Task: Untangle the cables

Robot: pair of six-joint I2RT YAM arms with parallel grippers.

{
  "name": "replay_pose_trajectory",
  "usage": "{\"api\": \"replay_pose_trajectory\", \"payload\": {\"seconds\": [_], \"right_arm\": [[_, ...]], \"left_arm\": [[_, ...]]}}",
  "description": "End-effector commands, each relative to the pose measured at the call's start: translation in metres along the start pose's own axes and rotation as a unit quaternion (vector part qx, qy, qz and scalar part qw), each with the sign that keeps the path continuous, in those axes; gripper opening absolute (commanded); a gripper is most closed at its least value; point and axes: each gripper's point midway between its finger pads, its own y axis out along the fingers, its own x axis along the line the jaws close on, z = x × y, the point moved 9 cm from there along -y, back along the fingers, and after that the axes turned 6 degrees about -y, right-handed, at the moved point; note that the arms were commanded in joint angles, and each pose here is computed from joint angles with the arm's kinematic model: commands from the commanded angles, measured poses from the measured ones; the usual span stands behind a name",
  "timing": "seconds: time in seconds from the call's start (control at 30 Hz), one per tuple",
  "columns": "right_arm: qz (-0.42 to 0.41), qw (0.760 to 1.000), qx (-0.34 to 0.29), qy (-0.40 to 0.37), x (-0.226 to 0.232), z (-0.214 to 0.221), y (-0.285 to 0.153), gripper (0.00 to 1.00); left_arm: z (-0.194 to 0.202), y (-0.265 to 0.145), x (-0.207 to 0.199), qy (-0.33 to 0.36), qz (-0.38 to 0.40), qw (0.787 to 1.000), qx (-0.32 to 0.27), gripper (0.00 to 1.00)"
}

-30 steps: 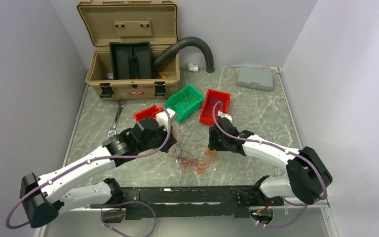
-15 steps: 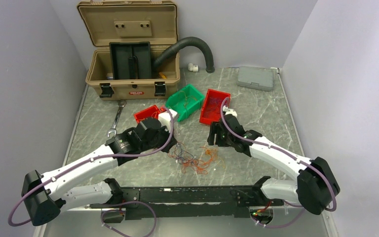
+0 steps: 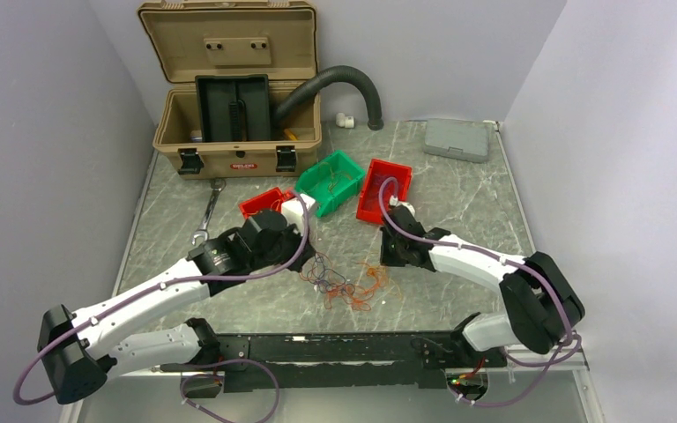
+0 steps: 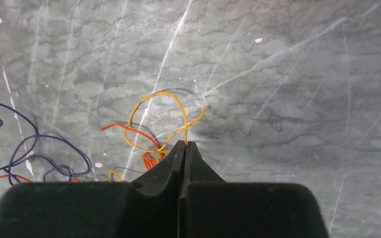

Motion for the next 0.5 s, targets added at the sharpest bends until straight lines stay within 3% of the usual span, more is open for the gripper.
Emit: {"api": "replay_pose_trajectory", "payload": {"seconds": [0.0, 0.13, 0.23, 0.47], "right_arm": [[0.022, 0.997, -0.066, 0.027, -0.002, -0.018, -0.022, 0.00], [0.098, 0.983, -0.139, 0.077, -0.029, -0.026, -0.059, 0.00], [0.170, 0.958, -0.192, 0.125, -0.057, -0.034, -0.092, 0.00], [0.322, 0.856, -0.332, 0.231, -0.100, -0.039, -0.181, 0.00]], "left_arm": [[-0.004, -0.008, 0.007, -0.040, -0.029, 0.998, -0.036, 0.00], [0.002, -0.023, 0.032, -0.090, -0.096, 0.989, -0.069, 0.00], [0.005, -0.041, 0.051, -0.130, -0.187, 0.968, -0.105, 0.00], [0.012, -0.089, 0.075, -0.213, -0.302, 0.906, -0.208, 0.00]]}}
